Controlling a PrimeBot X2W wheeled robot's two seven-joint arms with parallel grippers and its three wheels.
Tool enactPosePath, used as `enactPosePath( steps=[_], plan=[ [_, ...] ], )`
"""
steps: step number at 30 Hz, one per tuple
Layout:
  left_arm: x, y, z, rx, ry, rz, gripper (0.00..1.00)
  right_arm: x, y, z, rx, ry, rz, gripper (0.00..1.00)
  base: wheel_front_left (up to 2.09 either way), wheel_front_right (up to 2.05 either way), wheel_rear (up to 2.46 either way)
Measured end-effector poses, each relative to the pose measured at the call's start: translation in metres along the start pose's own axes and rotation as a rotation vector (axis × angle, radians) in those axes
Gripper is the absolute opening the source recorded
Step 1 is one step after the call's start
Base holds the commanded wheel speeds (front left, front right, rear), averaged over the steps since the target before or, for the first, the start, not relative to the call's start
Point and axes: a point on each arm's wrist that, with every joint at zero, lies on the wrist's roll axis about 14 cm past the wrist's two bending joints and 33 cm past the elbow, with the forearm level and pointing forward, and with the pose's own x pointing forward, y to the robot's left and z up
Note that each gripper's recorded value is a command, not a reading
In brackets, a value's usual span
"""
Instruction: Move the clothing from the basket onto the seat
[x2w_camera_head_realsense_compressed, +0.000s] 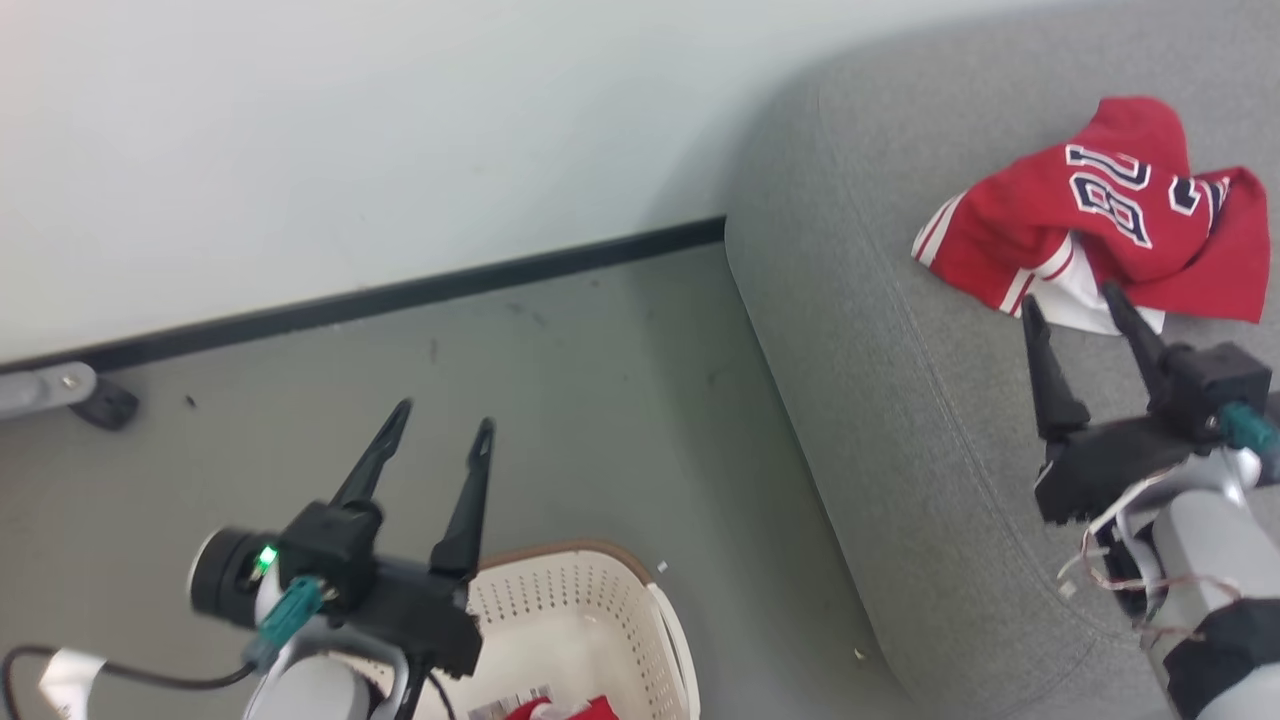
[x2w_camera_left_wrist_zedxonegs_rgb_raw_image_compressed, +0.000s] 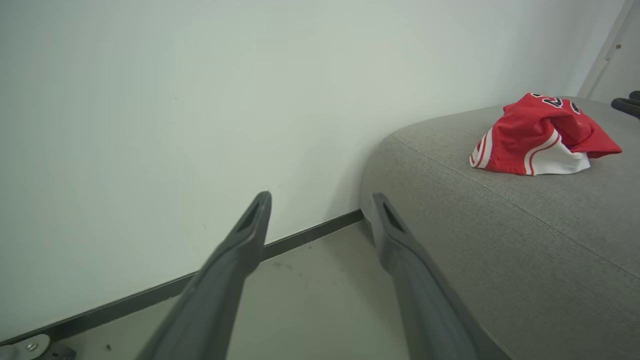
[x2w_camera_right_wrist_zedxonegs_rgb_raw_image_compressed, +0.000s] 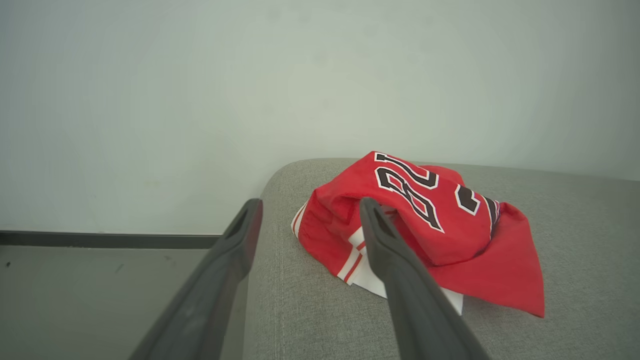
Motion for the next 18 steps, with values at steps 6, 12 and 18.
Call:
enactPosePath(
  steps=[6, 12, 18],
  plan=[
    [-0.043, 0.031, 0.006, -0.006, 0.005, 0.143, 1.00, -0.029, 0.022, 0.016, 0.037, -0.068, 0.009, 1.00, 0.00, 0.00, 0.00],
    [-0.083, 0.046, 0.007, 0.001, 0.010, 0.238, 1.00, -0.056, 0.045, 0.024, 0.073, -0.116, 0.024, 1.00, 0.00, 0.00, 0.00],
    [-0.115, 0.057, 0.017, -0.012, -0.024, 0.321, 1.00, -0.082, 0.066, 0.036, 0.085, -0.171, 0.051, 1.00, 0.00, 0.00, 0.00]
  ],
)
